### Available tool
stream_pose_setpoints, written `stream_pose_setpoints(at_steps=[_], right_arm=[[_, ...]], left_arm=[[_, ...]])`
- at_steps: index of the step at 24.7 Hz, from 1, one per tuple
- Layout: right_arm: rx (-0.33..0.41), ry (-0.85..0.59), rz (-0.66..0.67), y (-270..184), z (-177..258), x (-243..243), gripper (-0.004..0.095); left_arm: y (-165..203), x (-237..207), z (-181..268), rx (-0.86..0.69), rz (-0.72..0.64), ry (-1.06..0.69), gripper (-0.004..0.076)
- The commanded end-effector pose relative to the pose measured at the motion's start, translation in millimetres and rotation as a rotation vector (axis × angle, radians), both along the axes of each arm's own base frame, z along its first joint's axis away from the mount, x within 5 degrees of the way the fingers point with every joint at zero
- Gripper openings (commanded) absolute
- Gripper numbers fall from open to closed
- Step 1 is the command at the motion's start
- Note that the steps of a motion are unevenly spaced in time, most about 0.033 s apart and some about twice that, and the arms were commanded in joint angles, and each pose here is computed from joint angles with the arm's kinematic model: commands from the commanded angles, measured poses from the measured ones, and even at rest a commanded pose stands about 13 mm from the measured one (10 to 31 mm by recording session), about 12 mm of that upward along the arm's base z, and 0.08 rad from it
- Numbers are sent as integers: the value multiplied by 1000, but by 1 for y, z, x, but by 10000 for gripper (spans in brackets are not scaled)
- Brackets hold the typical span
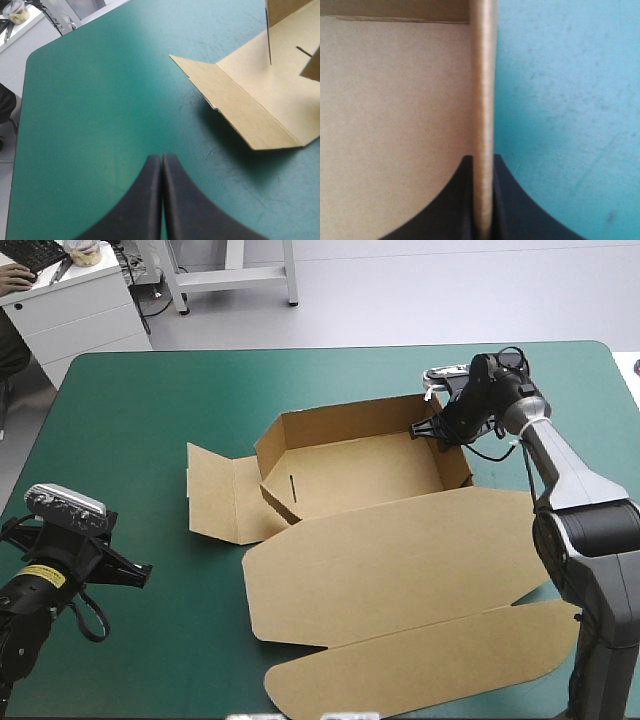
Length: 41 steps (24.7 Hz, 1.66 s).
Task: Fold the box
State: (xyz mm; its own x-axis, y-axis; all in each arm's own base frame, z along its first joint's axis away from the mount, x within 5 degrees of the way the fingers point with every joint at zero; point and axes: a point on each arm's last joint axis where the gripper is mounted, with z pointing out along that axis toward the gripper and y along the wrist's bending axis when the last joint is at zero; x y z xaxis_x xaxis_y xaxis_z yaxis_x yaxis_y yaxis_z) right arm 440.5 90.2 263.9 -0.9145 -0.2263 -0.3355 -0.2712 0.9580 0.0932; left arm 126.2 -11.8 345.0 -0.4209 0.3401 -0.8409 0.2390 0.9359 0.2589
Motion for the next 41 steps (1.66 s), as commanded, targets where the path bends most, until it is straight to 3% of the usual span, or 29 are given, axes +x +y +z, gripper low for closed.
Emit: stream_pose_setpoints(at_steps=[1,11,18,24,29,34,41], right_arm=[[18,-103,13,-3,44,-11,-20],[-50,-142,93,-19,93,-44,-20],[-21,-313,46,-52,157,-85,-20],[54,-510,36,-88,216,-140,-20],[75,-559,31,-91,230,-157,-21],[91,-574,36,-89,234,-162,-20],[155,-582,47,-84,237,-164,-20]], left_arm=[[0,2,15,-21,7,-103,-10],[0,2,15,-21,7,-103,-10],[0,2,15,-21,7,-103,-10],[0,2,15,-69,29,-98,-10],[-1,27,5,-147,81,-40,-4],[-8,77,-33,-239,123,164,18],[-23,106,-63,-357,56,302,18]])
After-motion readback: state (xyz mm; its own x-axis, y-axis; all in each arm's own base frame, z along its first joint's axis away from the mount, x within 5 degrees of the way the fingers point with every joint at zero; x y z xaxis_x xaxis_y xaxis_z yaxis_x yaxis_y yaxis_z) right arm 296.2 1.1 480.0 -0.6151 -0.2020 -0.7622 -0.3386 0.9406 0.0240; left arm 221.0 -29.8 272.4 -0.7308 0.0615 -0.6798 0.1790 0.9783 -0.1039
